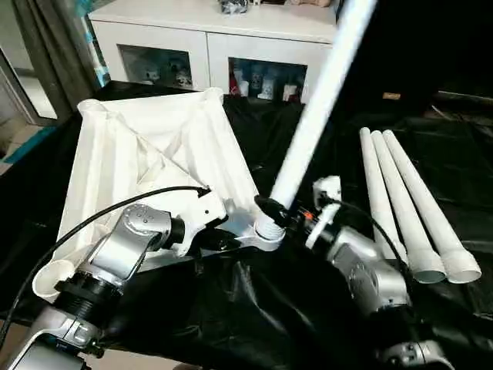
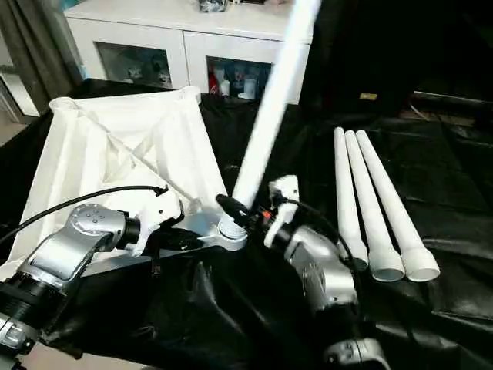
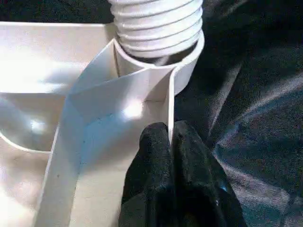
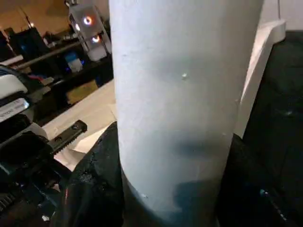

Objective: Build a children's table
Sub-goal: Insert table leg to table base

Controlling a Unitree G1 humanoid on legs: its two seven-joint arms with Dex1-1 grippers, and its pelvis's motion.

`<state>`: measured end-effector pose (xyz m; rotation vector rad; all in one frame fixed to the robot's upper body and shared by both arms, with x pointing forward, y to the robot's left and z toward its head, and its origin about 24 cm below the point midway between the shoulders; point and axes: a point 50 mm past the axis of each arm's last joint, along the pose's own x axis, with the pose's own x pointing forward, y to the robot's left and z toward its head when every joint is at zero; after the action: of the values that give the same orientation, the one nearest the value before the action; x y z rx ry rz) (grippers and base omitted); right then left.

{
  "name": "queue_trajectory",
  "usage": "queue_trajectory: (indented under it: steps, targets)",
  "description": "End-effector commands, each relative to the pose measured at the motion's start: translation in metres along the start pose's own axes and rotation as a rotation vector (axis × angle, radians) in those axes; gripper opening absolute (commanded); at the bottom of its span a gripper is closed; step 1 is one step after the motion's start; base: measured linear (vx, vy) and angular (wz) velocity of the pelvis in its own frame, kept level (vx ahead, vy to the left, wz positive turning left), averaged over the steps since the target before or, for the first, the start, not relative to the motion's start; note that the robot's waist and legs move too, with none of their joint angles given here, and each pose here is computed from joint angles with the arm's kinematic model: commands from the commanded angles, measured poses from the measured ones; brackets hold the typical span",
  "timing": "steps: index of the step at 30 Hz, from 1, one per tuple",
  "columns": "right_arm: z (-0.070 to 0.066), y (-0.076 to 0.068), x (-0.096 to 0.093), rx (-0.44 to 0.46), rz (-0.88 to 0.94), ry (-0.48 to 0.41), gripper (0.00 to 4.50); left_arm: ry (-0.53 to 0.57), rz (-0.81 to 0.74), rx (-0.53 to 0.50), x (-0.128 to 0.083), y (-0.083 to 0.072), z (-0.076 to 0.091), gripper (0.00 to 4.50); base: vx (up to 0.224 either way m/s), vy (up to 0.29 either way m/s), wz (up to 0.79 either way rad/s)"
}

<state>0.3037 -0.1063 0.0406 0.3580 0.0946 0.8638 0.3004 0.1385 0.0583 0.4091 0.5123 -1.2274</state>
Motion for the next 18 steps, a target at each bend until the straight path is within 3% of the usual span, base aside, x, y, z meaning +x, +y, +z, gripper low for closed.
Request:
queue_trajectory:
  steps: [1,9,18]
  targets:
    - [-0.013,-0.006,-0.014,0.021,-0.048,0.036,1.93,-0.014,0.027,0.031,-0.008,0.008,0.01,0.0,0.0,0.0,0.0]
    - [-0.013,-0.003,-0.024,-0.184,-0.025,0.117,1.93,-0.015,0.038,0.032,-0.006,0.01,0.011,0.0,0.0,0.0,0.0]
    - [-0.005,0.001,-0.018,-0.227,0.027,0.142,1.93,-0.024,0.037,0.029,-0.002,0.007,0.01,0.0,0.0,0.0,0.0]
